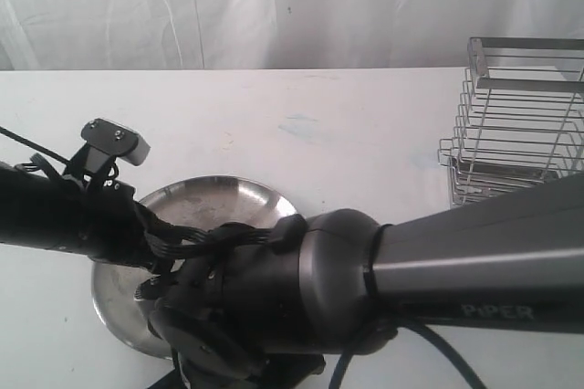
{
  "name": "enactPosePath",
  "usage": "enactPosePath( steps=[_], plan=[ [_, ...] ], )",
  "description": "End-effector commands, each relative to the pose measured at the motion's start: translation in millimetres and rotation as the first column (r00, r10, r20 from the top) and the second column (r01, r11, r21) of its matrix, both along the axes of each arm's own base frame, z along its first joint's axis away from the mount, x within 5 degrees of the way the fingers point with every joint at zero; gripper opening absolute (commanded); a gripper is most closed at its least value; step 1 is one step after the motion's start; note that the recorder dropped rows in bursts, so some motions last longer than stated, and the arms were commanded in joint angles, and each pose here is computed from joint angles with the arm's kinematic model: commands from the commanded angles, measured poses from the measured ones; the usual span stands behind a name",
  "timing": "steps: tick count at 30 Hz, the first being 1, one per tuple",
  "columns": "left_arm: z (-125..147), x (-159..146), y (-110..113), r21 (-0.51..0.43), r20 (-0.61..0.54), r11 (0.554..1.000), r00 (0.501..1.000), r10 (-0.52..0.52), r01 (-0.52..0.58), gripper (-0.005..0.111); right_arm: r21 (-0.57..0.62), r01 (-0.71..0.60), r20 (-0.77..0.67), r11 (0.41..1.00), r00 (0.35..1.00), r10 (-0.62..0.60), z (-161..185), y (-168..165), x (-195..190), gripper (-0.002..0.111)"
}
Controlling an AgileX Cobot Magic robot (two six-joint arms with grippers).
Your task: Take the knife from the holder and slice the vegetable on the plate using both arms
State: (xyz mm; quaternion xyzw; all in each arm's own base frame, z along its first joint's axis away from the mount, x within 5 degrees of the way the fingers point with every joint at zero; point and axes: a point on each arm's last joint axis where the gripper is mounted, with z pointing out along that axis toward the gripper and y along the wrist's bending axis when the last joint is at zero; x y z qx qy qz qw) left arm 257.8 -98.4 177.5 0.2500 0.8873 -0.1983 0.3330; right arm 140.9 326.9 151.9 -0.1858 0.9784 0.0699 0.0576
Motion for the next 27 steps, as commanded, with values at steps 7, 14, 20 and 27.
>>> enactPosePath(
  steps=[7, 14, 20, 27],
  plan=[
    [-15, 2, -10, -0.053, -0.034, 0.996, 0.996, -0.078, 0.076, 0.000, -0.005, -0.009, 0.005, 1.000, 1.000, 0.009, -3, 1, -2, 0.000],
    [-11, 9, -20, -0.155, 0.047, 0.978, 0.990, -0.132, 0.138, 0.000, 0.001, -0.010, 0.008, 1.000, 1.000, 0.010, -3, 1, -1, 0.000],
    [-15, 11, -19, -0.126, 0.057, 0.983, 0.990, -0.126, 0.133, 0.000, 0.003, -0.010, 0.008, 1.000, 1.000, 0.010, -3, 1, -1, 0.000],
    [-44, 14, -17, -0.114, -0.052, 0.991, 0.996, -0.078, 0.072, 0.000, 0.004, -0.010, 0.009, 1.000, 1.000, 0.010, -3, 1, -1, 0.000]
  ],
)
